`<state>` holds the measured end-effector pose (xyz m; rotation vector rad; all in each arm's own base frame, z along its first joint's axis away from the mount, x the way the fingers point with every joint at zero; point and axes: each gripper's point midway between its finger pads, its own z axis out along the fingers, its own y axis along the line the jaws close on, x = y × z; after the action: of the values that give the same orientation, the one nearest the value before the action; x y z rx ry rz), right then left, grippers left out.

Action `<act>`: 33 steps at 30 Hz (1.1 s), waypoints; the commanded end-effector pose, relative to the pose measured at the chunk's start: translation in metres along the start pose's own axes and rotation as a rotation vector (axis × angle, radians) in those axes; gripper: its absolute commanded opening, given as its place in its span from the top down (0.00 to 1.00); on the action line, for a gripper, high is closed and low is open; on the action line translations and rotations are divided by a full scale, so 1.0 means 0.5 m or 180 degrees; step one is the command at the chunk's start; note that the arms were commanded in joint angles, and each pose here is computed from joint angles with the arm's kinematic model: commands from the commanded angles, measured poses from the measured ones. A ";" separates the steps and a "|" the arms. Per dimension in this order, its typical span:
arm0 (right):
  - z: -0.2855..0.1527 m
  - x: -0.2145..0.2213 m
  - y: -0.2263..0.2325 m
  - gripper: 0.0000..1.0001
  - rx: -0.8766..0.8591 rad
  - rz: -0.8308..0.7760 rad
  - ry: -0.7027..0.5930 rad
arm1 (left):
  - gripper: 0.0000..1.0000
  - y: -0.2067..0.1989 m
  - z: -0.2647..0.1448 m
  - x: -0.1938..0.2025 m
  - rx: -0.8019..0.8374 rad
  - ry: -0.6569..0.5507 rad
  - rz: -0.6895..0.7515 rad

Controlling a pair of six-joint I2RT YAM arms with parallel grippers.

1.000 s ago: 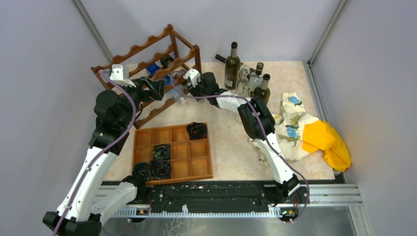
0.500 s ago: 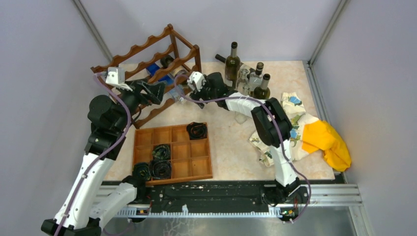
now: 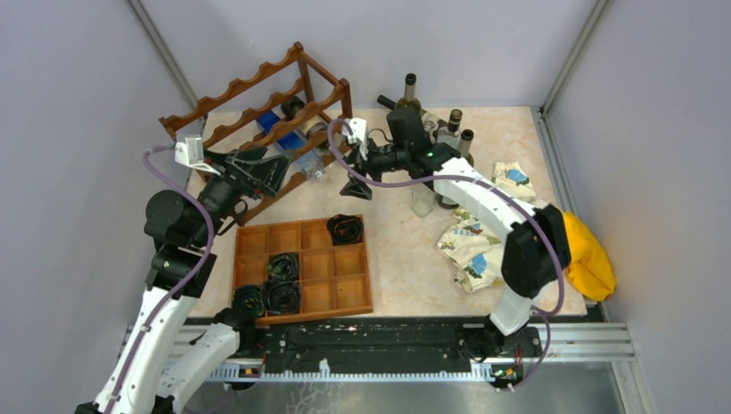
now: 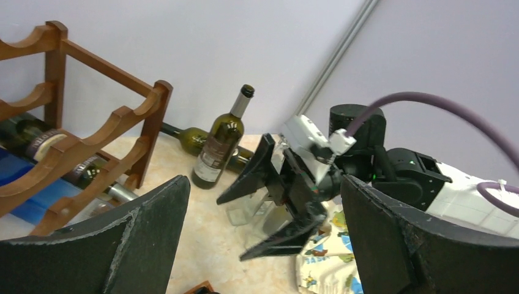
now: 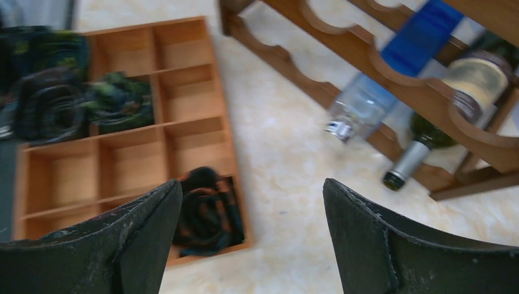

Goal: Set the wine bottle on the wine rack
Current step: Place the wine bottle in the wine rack, then pick up the wine bottle from the center of the board.

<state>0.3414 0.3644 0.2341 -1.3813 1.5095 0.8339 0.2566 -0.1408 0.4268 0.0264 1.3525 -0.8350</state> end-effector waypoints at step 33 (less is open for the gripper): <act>-0.487 0.052 0.129 0.07 0.0916 0.0600 -0.0149 | 0.02 -0.117 -0.053 0.153 0.1163 0.1052 -0.1090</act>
<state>0.2209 0.1588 0.2891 -1.1802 1.6268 0.7656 0.2125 -0.2055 0.3702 0.1654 1.5195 -1.3872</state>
